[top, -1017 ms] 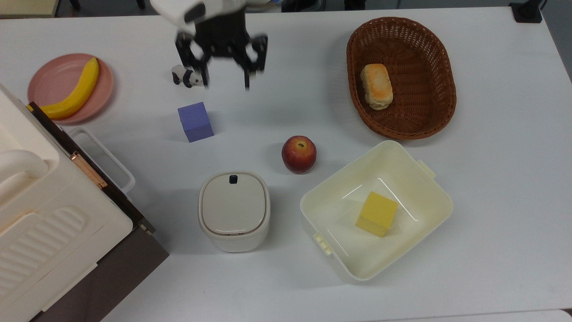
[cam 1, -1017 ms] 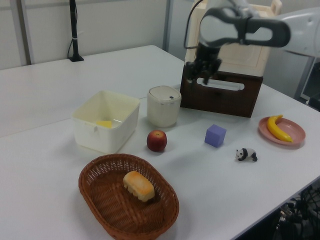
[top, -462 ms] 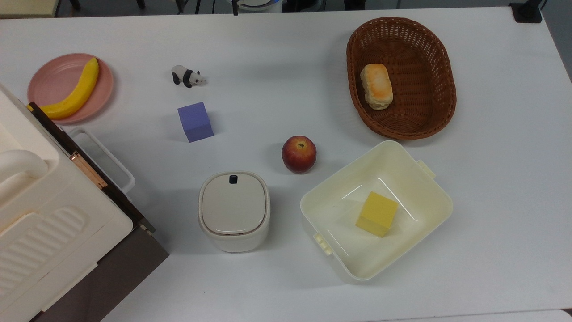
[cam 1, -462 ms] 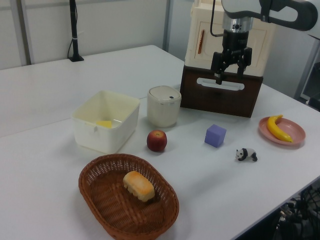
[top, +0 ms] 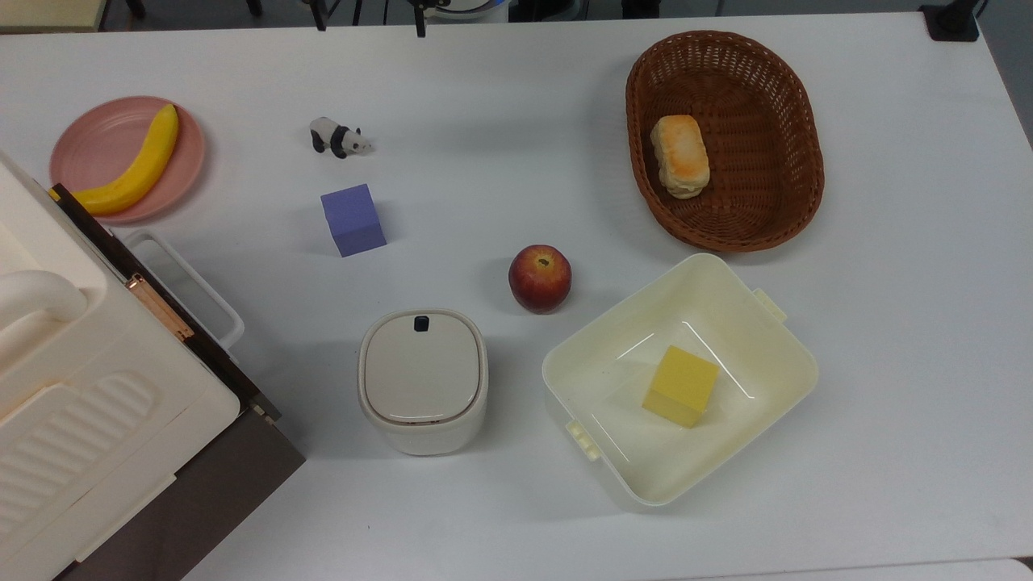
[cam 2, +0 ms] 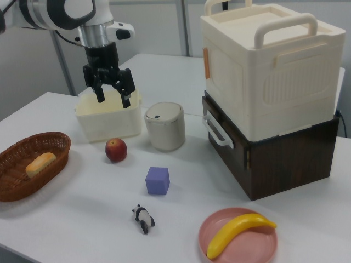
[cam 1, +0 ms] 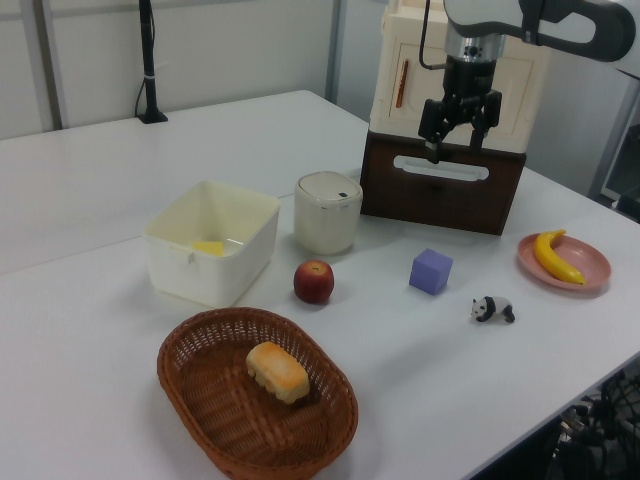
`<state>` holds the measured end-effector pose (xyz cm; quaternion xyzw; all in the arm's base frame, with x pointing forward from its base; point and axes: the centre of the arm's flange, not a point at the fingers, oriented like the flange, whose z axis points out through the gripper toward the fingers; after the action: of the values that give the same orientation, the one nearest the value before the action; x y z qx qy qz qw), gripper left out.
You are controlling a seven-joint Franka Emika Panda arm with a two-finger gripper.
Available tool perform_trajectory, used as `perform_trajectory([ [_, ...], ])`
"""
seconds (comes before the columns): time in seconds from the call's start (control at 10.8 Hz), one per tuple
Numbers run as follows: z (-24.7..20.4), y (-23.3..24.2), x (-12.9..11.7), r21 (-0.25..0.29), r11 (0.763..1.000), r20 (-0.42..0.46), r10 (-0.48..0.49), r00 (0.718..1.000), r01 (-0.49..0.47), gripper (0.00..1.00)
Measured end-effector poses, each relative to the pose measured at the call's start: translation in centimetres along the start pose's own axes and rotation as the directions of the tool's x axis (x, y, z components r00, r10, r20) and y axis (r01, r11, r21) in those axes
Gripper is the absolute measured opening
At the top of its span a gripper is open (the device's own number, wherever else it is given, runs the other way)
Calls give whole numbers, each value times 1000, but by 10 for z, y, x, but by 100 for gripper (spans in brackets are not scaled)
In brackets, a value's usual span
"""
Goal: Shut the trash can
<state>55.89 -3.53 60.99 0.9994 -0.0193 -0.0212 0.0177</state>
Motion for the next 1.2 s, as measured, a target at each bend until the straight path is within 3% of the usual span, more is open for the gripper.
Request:
perform_trajectory([
  [0.37,-5,3,7,52,999,-67,19,998,-15,100],
  [1.2,-4,-30,7,53,998,-65,-37,997,41,100],
])
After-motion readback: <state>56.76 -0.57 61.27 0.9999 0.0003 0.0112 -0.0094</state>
